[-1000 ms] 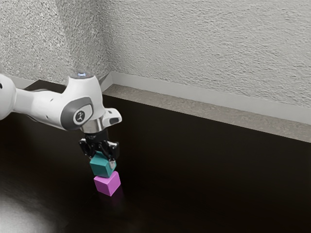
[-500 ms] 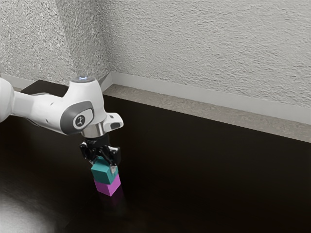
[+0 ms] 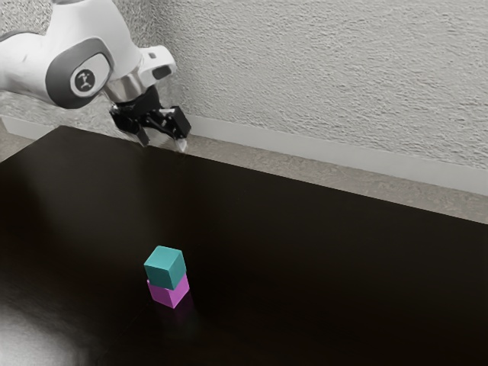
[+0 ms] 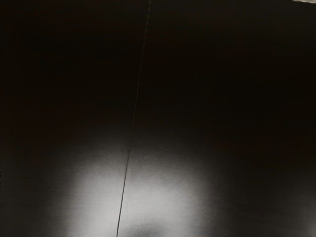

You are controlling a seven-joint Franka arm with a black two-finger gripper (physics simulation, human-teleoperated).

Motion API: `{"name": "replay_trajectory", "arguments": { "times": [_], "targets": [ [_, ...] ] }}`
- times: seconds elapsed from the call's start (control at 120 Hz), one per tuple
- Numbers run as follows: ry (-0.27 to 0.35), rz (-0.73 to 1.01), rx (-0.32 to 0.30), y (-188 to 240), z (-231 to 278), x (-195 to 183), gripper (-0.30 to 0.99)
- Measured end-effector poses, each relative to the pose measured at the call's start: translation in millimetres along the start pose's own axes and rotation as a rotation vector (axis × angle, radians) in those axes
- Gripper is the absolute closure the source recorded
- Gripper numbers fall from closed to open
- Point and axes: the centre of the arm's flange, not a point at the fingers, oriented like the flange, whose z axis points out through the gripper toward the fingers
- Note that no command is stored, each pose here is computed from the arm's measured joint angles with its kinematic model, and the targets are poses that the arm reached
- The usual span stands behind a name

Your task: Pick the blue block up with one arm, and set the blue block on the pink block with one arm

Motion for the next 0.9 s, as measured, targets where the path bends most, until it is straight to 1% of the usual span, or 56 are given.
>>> {"name": "replay_trajectory", "arguments": {
  "times": [0.042,0.1,0.142,0.192,0.275,0.317,0.408,0.475,0.542,0.633,0.692,0.9],
  "targets": [
    [0.017,-0.074,-0.009,-0.9,-27.7,9.8,0.02],
    [-0.008,-0.201,0.001,-14.0,-41.9,14.7,0.02],
    [-0.044,-0.307,0.023,-28.4,-38.4,16.3,0.01],
    [-0.078,-0.416,0.072,-41.6,-33.6,15.0,0.01],
    [-0.122,-0.568,0.137,-55.1,-26.1,9.3,0.01],
    [-0.133,-0.638,0.162,-66.4,-25.5,8.3,0.01],
    [-0.138,-0.763,0.19,-93.2,-33.6,6.3,0.0],
    [-0.161,-0.839,0.197,-135.0,-31.8,4.8,0.0],
    [-0.191,-0.835,0.202,-149.6,-27.8,0.8,0.0],
    [-0.244,-0.752,0.196,-126.3,-14.6,-7.0,0.0],
    [-0.272,-0.717,0.196,-119.8,-6.7,-12.1,0.0],
    [-0.298,-0.643,0.185,-114.4,-4.7,-16.8,0.0]
  ]
}}
